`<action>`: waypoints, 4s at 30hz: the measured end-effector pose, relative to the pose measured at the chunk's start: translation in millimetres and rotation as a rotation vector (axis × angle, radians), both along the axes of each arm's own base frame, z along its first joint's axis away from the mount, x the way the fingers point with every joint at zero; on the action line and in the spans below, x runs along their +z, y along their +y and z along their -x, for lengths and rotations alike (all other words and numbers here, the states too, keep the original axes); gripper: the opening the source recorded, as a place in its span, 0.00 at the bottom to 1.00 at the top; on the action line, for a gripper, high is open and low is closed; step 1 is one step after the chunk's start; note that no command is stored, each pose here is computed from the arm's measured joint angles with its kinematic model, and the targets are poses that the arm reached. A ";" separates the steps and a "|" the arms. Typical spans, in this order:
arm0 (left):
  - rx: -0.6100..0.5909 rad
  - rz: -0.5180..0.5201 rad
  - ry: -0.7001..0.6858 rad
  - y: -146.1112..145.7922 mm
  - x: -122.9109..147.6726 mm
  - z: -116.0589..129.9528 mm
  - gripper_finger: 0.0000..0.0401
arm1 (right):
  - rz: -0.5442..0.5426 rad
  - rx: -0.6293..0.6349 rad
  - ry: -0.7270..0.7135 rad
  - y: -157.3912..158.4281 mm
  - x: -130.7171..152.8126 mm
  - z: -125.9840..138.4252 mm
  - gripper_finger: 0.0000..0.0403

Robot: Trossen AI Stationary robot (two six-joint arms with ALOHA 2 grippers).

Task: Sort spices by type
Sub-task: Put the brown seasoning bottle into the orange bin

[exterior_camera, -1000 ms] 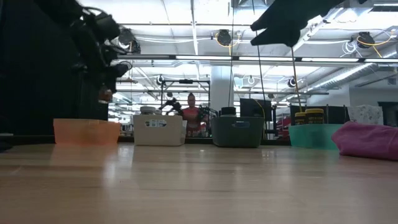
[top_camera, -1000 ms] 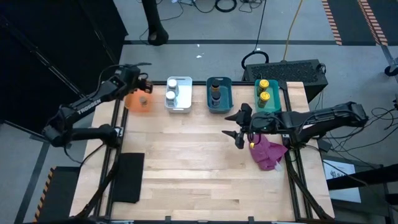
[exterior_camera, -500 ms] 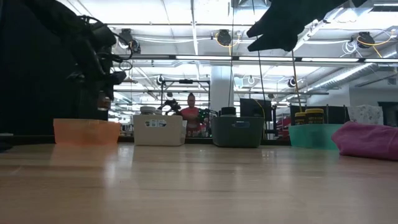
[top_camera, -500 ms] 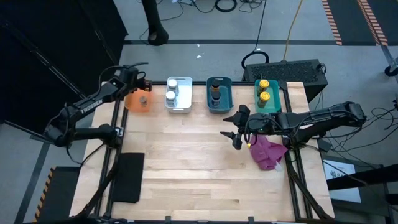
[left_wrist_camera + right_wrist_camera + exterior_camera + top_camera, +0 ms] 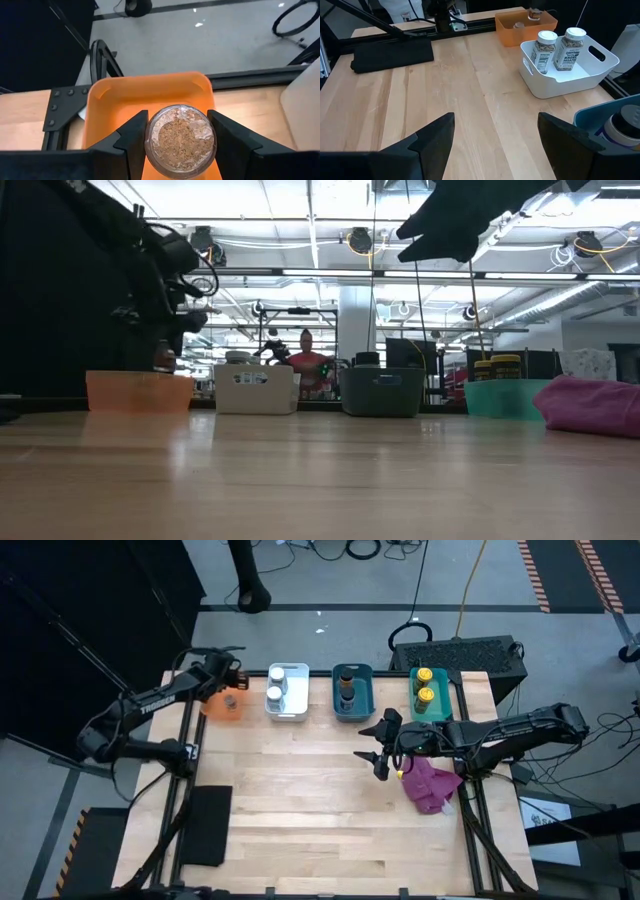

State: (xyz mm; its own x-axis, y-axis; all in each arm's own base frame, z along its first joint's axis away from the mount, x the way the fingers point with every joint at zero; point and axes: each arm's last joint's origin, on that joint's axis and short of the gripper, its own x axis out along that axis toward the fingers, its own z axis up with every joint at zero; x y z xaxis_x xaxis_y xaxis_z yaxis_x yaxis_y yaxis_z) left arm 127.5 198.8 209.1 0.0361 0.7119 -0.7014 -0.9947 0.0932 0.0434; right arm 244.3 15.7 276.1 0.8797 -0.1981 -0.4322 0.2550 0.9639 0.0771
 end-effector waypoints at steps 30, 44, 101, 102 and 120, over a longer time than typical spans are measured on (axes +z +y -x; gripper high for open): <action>0.075 0.018 -0.008 7.2 -44.7 -11.8 0.45 | 0.004 0.002 0.009 0.0 -0.7 0.3 0.66; 0.056 0.003 -0.004 7.3 -43.7 -13.9 0.52 | 0.004 0.002 0.010 0.0 -0.8 0.4 0.66; -0.031 -0.005 0.041 4.3 -38.3 -14.5 0.63 | 0.004 0.002 0.010 0.0 -0.8 0.4 0.66; -0.039 -0.015 0.042 3.8 -35.5 -14.1 0.63 | 0.004 0.002 0.010 0.0 -0.8 0.4 0.66; -0.162 0.176 -0.071 5.2 -6.0 -3.5 0.61 | 0.009 0.004 0.005 -0.1 -0.3 0.1 0.66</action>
State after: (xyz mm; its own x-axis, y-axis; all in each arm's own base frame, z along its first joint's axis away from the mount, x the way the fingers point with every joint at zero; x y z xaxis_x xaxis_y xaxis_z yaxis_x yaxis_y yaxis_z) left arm 131.0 204.0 203.2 0.1931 0.5599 -0.8057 -0.9662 0.2516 -0.0566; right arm 244.2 15.7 275.8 0.8783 -0.1985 -0.4349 0.2516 0.9655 0.0673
